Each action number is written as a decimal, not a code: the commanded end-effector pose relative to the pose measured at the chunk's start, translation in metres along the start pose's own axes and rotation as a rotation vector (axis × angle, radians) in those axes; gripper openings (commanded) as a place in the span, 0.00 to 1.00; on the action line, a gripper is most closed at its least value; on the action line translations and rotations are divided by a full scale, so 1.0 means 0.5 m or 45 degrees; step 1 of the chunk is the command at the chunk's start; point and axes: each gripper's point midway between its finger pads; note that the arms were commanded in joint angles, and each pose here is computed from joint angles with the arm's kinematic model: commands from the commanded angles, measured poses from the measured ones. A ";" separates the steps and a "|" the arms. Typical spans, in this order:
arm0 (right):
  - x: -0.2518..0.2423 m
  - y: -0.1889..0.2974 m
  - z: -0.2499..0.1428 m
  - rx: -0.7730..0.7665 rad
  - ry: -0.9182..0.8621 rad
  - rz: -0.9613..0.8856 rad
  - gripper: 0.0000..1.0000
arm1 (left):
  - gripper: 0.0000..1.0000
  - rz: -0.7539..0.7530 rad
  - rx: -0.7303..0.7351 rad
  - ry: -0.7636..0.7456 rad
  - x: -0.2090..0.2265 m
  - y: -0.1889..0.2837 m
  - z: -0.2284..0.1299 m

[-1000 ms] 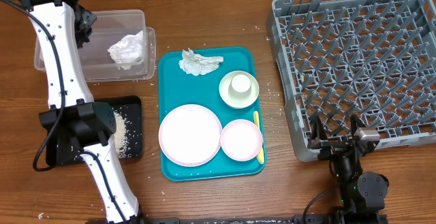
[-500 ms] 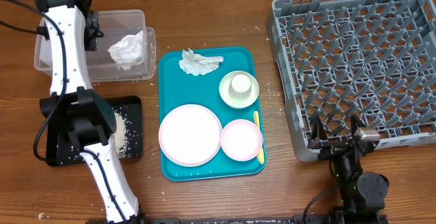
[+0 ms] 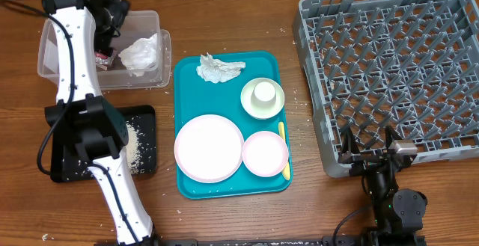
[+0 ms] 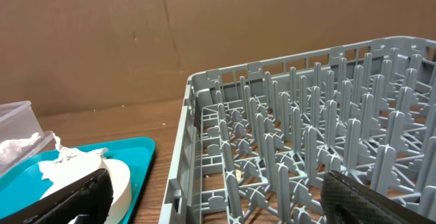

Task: Sort waste into correct bins and load items into the dishwasher
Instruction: 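Carry the red wrapper left and drop it into the clear container, then grasp the remaining white tissue piece on the teal tray with the left gripper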

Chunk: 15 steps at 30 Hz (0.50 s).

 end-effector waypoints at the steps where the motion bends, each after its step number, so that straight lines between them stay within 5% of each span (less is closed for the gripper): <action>1: -0.005 0.000 -0.003 -0.006 0.001 -0.016 1.00 | 0.99 -0.241 0.173 -0.503 -0.097 0.051 -0.118; 6: -0.005 0.000 -0.003 -0.006 0.001 -0.015 1.00 | 0.88 -0.318 0.191 -1.082 -0.152 0.058 -0.281; 15: -0.005 0.000 -0.003 -0.006 0.001 -0.016 1.00 | 0.84 -0.003 0.084 -1.328 -0.107 -0.027 -0.439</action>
Point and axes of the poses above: each gripper's point midway between its finger pads, its own y axis back along the fingers, its own x axis along the line the jaws close on, z = x × y, and after that the axes turned 9 degrees about y, right-handed
